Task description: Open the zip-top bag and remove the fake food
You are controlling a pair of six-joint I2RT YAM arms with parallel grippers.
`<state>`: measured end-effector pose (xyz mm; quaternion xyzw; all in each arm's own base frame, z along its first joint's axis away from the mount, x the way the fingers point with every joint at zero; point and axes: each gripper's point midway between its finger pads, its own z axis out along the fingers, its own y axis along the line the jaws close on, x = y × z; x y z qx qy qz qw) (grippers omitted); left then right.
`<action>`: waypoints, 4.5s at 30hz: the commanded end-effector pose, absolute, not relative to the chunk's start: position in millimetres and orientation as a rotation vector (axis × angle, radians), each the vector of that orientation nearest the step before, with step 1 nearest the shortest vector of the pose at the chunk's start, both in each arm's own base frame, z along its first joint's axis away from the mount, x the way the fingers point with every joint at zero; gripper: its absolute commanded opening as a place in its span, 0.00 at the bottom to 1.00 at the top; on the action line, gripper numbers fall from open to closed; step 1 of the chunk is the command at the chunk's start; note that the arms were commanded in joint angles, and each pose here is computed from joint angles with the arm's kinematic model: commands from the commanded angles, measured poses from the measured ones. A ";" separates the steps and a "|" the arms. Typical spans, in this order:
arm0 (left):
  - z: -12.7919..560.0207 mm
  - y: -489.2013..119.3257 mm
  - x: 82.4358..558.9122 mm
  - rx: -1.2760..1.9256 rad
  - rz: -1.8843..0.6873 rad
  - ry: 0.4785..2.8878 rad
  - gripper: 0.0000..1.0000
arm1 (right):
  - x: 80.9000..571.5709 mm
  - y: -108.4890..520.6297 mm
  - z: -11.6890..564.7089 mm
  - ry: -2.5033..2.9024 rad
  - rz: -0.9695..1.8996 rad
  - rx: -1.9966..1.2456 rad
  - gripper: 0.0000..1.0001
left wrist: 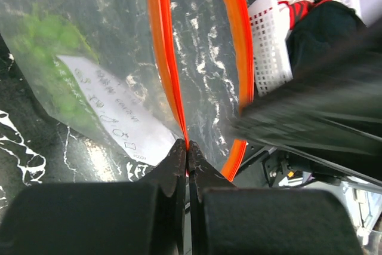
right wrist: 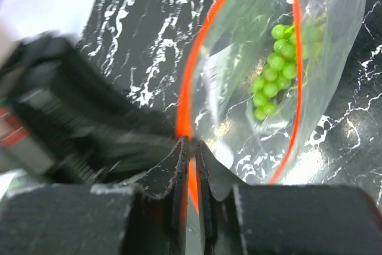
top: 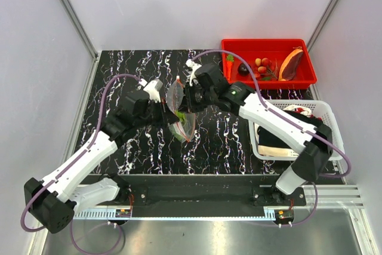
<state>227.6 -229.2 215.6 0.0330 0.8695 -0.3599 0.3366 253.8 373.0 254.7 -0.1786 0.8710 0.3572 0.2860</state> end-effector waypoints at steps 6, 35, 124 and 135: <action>274.3 -236.4 223.1 0.094 -1.085 2.092 0.00 | 281.8 395.0 206.0 2.379 0.904 -0.407 0.15; 214.6 -252.3 232.9 0.063 -1.119 2.194 0.00 | 276.2 418.0 73.2 2.620 0.965 -0.411 0.45; 176.7 -197.8 230.7 -0.001 -0.784 2.260 0.00 | 587.4 -3.3 292.1 1.951 0.329 0.305 0.05; 165.9 -196.4 237.2 0.010 -0.732 2.290 0.00 | 645.4 -93.7 207.3 1.998 0.285 0.504 0.13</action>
